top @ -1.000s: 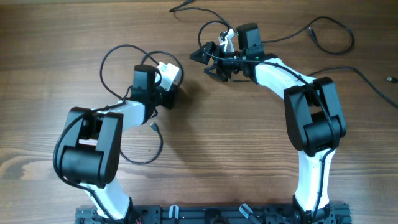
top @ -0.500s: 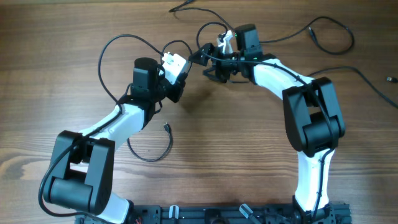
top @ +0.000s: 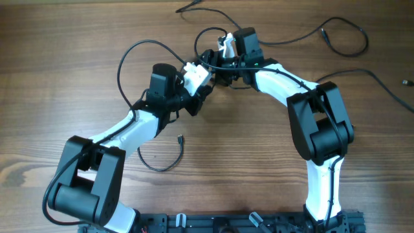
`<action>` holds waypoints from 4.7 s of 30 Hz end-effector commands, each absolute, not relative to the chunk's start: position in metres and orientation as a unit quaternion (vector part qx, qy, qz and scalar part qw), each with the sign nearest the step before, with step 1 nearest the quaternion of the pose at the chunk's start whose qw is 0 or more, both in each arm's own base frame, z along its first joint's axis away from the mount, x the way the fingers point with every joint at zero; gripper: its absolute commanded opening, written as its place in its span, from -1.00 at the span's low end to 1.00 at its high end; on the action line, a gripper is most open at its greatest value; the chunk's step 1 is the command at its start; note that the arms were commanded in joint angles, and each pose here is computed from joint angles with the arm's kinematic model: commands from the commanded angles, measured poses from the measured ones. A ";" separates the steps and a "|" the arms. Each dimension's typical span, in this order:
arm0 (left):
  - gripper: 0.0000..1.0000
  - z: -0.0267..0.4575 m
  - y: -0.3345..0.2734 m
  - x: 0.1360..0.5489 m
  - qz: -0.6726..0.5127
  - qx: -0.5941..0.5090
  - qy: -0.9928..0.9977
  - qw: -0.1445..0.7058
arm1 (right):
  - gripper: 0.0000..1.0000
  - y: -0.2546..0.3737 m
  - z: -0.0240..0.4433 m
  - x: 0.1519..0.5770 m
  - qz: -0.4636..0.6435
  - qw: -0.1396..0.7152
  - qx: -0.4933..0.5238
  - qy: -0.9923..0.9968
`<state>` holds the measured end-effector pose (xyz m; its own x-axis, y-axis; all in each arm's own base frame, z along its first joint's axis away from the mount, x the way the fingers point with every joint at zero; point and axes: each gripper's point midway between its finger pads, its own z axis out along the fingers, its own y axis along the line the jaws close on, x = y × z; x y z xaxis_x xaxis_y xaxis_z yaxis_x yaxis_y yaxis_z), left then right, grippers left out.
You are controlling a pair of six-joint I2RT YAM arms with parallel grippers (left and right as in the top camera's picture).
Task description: Untangle cables
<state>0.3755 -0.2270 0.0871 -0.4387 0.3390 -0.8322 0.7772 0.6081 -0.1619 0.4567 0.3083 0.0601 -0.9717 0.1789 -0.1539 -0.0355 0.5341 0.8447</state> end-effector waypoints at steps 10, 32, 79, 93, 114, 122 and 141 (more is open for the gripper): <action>-0.92 0.111 -0.226 0.362 -0.275 0.353 0.799 0.401 | -0.91 0.300 0.052 0.460 0.480 0.113 0.032 0.869; 0.72 0.059 -0.155 0.371 -0.071 0.307 0.887 0.339 | -0.91 0.230 0.122 0.499 0.618 0.122 0.042 0.775; -0.92 0.137 -0.048 0.399 0.184 0.307 0.845 0.398 | -0.91 0.128 0.181 0.558 0.619 0.248 0.149 0.730; -0.58 0.139 0.015 0.448 0.248 0.357 0.788 0.436 | -0.91 0.119 0.149 0.559 0.572 0.244 0.179 0.762; -0.92 0.092 -0.068 0.435 0.022 0.382 0.805 0.453 | -0.91 0.067 0.146 0.539 0.474 0.257 0.214 0.814; -0.92 0.092 -0.133 0.420 -0.013 0.442 0.774 0.453 | -0.91 -0.062 0.159 0.507 0.413 0.291 0.292 0.812; -0.92 0.089 -0.248 0.359 -0.136 0.486 0.750 0.427 | -0.91 -0.314 0.164 0.456 0.113 0.461 0.474 0.742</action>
<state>0.3728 -0.2302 0.0925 -0.1222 0.6544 -0.7462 0.8202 0.4900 0.2954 0.4653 -0.2867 0.1472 -0.2097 0.8557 -0.4730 0.5266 0.5064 0.6828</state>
